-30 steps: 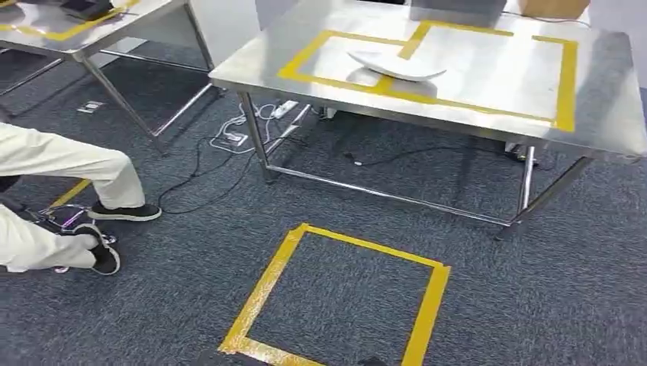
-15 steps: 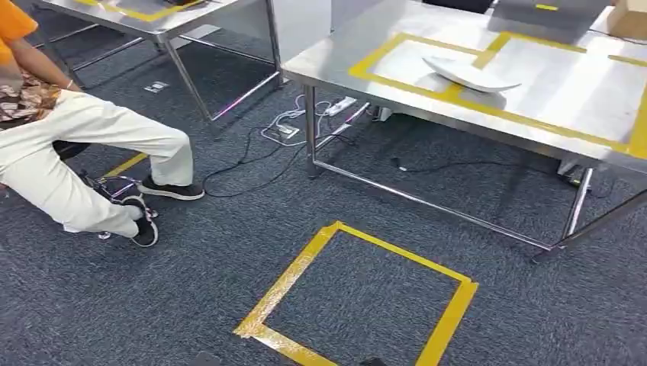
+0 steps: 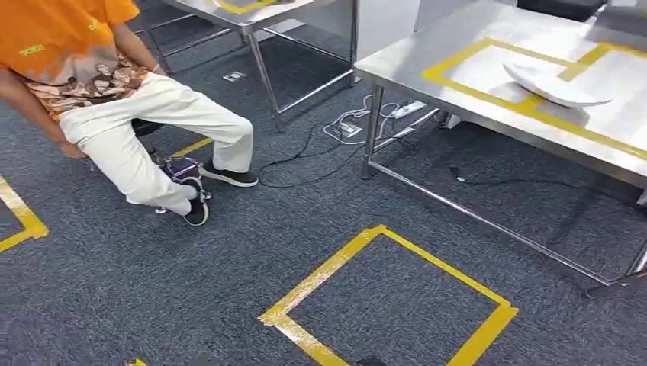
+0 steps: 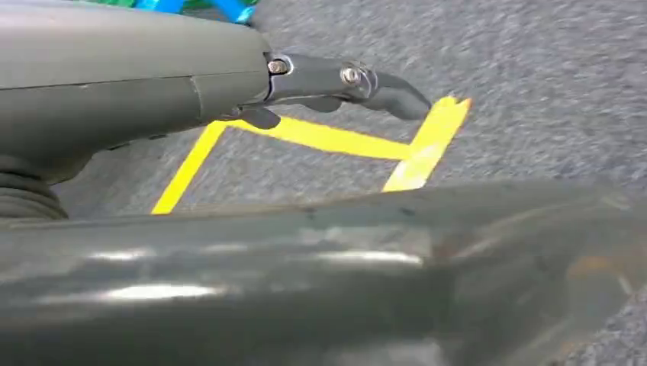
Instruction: Take the parts from the cabinet and place them on the table.
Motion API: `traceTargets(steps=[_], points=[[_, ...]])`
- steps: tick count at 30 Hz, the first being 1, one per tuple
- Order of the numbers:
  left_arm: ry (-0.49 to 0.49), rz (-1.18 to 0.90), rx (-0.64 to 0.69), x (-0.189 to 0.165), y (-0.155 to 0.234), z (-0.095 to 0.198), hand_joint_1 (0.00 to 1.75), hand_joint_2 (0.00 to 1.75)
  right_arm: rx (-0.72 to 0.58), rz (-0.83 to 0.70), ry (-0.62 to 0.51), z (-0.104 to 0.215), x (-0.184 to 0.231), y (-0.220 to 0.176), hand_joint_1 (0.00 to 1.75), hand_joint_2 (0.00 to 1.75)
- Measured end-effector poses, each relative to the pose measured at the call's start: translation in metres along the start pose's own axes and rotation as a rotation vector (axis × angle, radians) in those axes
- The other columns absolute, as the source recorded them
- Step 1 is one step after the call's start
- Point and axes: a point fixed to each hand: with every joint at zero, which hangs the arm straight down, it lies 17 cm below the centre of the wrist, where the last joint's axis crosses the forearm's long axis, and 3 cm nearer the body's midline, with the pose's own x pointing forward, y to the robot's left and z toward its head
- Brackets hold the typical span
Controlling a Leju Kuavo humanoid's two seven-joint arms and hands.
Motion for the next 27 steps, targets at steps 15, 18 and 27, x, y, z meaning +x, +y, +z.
traceTargets(steps=[15, 18, 27], points=[[0.003, 0.006, 0.010, 0.003, -0.004, 0.003, 0.00, 0.00, -0.072, 0.047, -0.110, -0.001, 0.012, -0.010, 0.00, 0.00], [-0.005, 0.007, 0.010, 0.009, -0.004, 0.003, 0.00, 0.00, -0.070, 0.053, -0.109, -0.001, 0.011, -0.009, 0.00, 0.00], [-0.026, -0.023, 0.009, 0.016, -0.007, 0.005, 0.00, 0.00, -0.062, 0.053, -0.111, -0.001, 0.009, -0.007, 0.00, 0.00]])
